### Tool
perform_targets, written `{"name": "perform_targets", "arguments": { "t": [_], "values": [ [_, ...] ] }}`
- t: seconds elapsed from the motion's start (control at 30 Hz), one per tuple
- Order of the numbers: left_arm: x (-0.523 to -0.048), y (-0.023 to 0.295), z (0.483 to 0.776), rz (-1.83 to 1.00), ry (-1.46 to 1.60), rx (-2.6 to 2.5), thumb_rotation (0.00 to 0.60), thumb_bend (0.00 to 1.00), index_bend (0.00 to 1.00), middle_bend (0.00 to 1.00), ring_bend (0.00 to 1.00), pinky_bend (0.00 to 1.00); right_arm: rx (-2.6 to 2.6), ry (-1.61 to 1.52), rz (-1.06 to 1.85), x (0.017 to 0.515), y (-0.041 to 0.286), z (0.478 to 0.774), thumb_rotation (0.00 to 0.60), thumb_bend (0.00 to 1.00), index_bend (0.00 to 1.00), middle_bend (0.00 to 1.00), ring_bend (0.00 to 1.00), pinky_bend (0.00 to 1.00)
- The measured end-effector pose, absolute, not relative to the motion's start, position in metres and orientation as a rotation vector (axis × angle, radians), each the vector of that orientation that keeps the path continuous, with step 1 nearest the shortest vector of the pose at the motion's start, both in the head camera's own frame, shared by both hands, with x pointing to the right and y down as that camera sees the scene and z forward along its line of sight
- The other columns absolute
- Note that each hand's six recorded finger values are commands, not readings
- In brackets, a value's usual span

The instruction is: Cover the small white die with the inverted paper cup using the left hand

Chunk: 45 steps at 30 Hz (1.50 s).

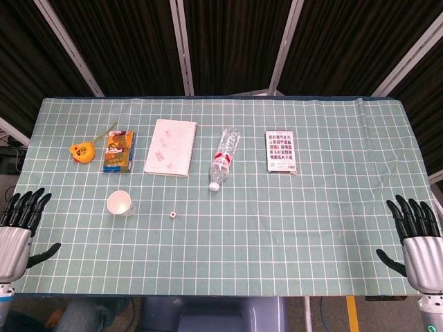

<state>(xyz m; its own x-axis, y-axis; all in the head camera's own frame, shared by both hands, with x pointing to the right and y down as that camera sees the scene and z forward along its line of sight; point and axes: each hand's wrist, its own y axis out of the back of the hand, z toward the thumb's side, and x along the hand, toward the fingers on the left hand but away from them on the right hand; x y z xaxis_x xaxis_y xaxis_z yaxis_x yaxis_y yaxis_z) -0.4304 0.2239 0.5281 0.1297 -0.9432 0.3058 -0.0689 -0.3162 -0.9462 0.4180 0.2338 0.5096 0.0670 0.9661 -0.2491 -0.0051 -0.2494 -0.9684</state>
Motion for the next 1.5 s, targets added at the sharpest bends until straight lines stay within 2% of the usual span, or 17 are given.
{"name": "perform_targets", "arguments": {
  "t": [0.37,0.63,1.0,1.27,1.5],
  "values": [
    [-0.425,0.224,0.534,-1.294,0.978,-1.563,0.6,0.0,0.0,0.0,0.0,0.0,-1.442,-1.047,1.34,0.418,0.233,0.509,0.6,0.0,0.0,0.0,0.0,0.0],
    [-0.38,0.214,0.578,-1.216,0.702,-1.551,0.6,0.0,0.0,0.0,0.0,0.0,-1.445,-1.061,1.363,0.423,0.227,0.513,0.6,0.0,0.0,0.0,0.0,0.0],
    [-0.318,0.199,0.647,-1.147,0.238,-1.269,0.6,0.0,0.0,0.0,0.0,0.0,-1.456,-1.056,1.387,0.427,0.22,0.521,0.6,0.0,0.0,0.0,0.0,0.0],
    [-0.308,0.193,0.689,-1.142,0.06,-1.108,0.6,0.0,0.0,0.0,0.0,0.0,-1.454,-1.062,1.39,0.429,0.221,0.52,0.6,0.0,0.0,0.0,0.0,0.0],
    [-0.306,0.189,0.709,-1.123,0.005,-1.031,0.6,0.0,0.02,0.0,0.0,0.0,-1.449,-1.062,1.397,0.429,0.221,0.522,0.6,0.0,0.0,0.0,0.0,0.0]
  ]
}}
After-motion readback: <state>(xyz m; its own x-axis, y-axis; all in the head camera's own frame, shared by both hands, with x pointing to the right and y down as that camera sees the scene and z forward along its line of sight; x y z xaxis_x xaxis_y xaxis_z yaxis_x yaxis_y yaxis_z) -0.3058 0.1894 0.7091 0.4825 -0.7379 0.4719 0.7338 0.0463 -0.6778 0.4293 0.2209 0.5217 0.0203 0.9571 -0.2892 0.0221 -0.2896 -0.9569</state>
